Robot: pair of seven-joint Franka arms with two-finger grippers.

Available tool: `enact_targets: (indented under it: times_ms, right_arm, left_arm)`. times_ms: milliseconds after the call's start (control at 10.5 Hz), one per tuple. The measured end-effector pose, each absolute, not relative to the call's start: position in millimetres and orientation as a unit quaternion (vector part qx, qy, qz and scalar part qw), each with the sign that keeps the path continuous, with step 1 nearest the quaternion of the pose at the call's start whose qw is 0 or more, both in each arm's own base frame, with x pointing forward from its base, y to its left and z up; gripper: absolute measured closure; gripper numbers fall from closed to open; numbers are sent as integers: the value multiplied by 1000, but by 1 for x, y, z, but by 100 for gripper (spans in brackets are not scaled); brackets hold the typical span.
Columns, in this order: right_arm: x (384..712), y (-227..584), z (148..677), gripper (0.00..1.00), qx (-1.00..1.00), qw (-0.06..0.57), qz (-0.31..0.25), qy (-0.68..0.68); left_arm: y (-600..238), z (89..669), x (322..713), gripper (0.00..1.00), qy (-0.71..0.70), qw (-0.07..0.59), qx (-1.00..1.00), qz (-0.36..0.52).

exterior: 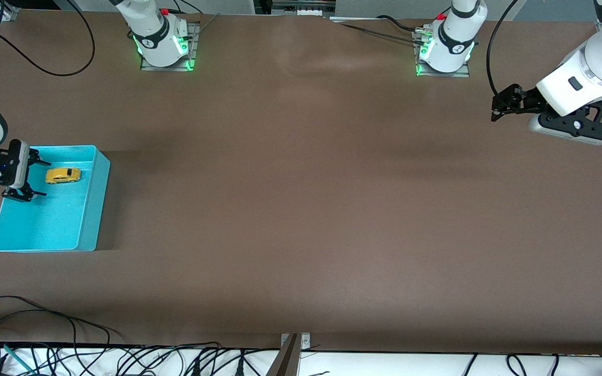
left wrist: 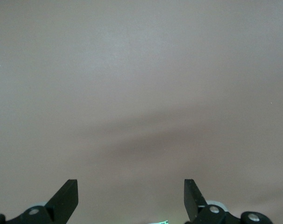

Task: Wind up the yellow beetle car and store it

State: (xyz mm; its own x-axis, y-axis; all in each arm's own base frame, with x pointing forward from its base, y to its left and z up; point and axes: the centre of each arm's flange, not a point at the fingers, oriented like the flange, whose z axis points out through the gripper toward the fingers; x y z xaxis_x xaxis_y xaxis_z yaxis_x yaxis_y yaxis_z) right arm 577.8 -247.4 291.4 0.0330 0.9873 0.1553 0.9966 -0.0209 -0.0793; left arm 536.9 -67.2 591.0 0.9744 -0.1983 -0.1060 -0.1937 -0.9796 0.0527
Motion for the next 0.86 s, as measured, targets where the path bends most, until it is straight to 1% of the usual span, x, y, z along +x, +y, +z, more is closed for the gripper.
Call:
enact_targets:
  times_ms: [287, 478, 669, 861]
  right_arm:
    - [594, -202, 348, 0, -771, 61, -25, -634]
    - [597, -159, 388, 0, -814, 58, -13, -578]
    - [590, -115, 435, 0, -859, 52, 1, -510]
    - [576, -74, 477, 0, -899, 43, 14, -435]
  left_arm:
    - [-68, 593, 537, 0, -99, 21, 993, -53]
    - [-69, 594, 537, 0, -100, 21, 993, -53]
    - [-69, 594, 537, 0, -100, 21, 993, -52]
    - [-69, 594, 537, 0, -100, 21, 993, -52]
